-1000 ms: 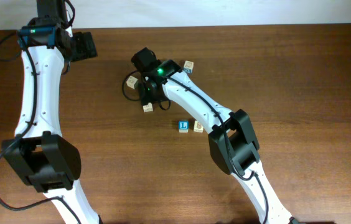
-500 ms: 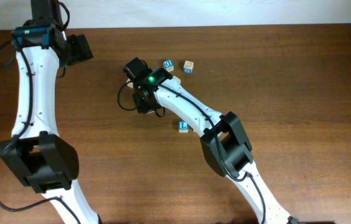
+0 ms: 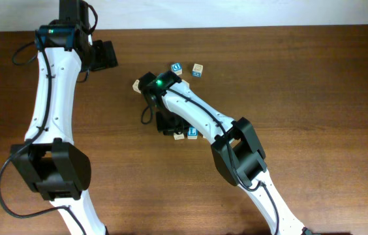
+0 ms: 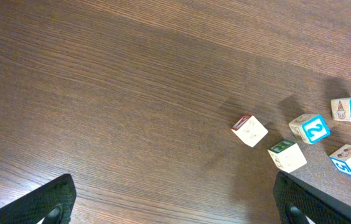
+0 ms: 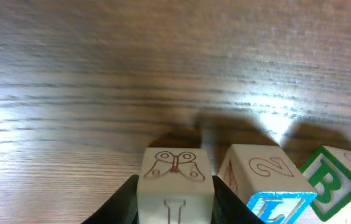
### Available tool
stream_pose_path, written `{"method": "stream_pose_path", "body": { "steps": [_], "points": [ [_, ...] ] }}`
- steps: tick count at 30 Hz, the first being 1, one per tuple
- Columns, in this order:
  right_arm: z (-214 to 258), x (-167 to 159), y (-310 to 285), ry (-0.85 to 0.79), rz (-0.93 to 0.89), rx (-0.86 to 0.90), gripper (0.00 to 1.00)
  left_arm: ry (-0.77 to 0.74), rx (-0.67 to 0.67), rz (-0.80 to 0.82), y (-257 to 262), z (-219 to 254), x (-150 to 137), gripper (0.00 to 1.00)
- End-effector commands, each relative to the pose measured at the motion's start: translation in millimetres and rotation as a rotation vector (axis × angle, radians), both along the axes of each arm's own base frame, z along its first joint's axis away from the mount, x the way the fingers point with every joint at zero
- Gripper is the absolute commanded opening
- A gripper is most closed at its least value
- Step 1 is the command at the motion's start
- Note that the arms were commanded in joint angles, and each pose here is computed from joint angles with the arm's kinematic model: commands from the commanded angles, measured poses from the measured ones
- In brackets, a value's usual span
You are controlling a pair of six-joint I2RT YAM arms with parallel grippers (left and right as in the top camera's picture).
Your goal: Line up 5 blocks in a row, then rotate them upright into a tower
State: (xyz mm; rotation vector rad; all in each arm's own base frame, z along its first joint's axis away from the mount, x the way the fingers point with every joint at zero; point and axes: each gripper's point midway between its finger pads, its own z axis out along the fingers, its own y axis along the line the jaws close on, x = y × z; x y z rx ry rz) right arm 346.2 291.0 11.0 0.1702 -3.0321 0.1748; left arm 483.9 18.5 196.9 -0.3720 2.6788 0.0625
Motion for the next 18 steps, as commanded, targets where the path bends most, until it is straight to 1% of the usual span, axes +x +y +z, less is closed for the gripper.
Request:
{"method": "stream_pose_path", "body": {
  "steps": [1,4,6,7,10,12,14,16,17,18],
  "points": [
    [-10,4,-18,0.005,-0.028,-0.049,0.38,-0.010,-0.011,0.004,-2,4,2,1.00],
    [-1,12,-12,-0.021,0.008,-0.020,0.43,-0.012,-0.011,0.004,-2,4,2,1.00],
    [12,18,-7,-0.041,0.024,0.003,0.44,-0.014,-0.011,0.004,-2,4,3,1.00],
    [22,21,-7,-0.051,0.021,0.010,0.46,-0.014,-0.011,0.004,-2,4,3,1.00],
    [39,30,-12,-0.069,0.008,0.025,0.47,-0.014,-0.011,0.004,-2,4,3,1.00],
    [53,58,-17,-0.139,-0.019,0.076,0.47,-0.015,-0.011,0.003,-3,4,3,1.00],
    [59,104,-13,-0.277,0.055,0.164,0.47,-0.014,-0.014,0.000,-4,4,3,1.00],
    [59,132,-12,-0.369,0.066,0.192,0.48,-0.014,-0.014,0.000,-4,4,3,1.00],
    [58,142,-12,-0.408,0.052,0.196,0.48,-0.014,-0.013,0.000,-4,4,3,0.99],
    [57,156,-17,-0.463,-0.033,0.188,0.47,-0.014,-0.013,0.000,-4,4,3,0.99]
  ]
}}
